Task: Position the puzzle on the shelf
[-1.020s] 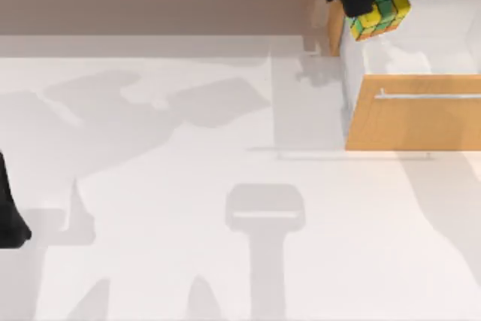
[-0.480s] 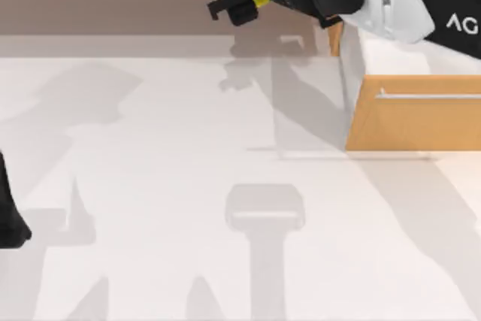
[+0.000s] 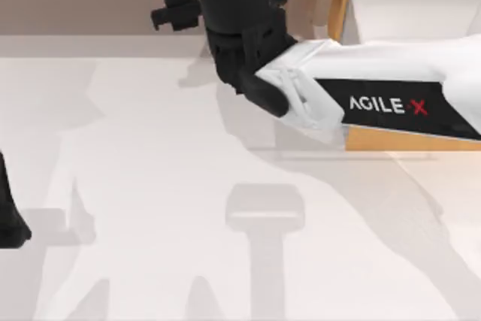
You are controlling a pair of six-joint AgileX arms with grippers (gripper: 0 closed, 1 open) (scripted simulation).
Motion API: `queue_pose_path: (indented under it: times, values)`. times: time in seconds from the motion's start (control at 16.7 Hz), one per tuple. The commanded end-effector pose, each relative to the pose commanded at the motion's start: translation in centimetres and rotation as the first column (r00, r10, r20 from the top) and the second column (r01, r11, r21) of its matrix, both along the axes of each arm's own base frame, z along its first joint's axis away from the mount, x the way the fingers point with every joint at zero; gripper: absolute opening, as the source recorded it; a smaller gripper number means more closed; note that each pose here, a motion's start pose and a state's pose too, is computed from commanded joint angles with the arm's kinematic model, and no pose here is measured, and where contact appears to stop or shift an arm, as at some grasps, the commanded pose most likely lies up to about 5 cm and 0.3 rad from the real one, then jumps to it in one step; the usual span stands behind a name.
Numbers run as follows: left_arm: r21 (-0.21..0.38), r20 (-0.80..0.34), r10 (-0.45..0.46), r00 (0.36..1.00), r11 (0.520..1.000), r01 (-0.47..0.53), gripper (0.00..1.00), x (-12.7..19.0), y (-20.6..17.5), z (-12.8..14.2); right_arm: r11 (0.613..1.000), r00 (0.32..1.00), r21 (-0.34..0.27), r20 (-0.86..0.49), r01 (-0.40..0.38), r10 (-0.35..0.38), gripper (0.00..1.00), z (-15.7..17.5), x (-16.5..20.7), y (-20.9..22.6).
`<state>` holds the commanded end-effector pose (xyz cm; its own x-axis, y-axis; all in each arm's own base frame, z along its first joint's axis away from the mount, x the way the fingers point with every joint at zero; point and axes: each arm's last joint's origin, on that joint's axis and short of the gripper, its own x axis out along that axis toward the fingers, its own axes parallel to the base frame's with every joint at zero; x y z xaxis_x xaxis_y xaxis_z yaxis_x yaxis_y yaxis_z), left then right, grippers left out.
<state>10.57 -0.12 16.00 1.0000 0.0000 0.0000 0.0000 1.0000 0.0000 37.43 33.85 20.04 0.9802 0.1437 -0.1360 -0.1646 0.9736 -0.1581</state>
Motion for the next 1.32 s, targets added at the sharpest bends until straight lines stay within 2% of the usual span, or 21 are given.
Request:
queue_pose_path:
  times: [0.36,0.54,1.02,1.32]
  values:
    - [0.0,0.0,0.0,1.0,1.0,0.0,1.0,0.0,0.0,0.0,0.984,0.977,0.142,0.171,0.107,-0.131,0.0,-3.2,-0.9,2.1]
    - [0.0,0.0,0.0,1.0,1.0,0.0,1.0,0.0,0.0,0.0,0.974,0.964,0.186,0.203,0.132,-0.169,0.0,-3.8,-1.2,2.4]
    - [0.0,0.0,0.0,1.0,1.0,0.0,1.0,0.0,0.0,0.0,0.972,0.962,0.192,0.206,0.139,-0.178,0.0,-3.8,-0.7,2.3]
    - [0.0,0.0,0.0,1.0,1.0,0.0,1.0,0.0,0.0,0.0,0.969,0.96,0.206,0.216,0.133,-0.178,0.0,-3.2,2.1,2.9]
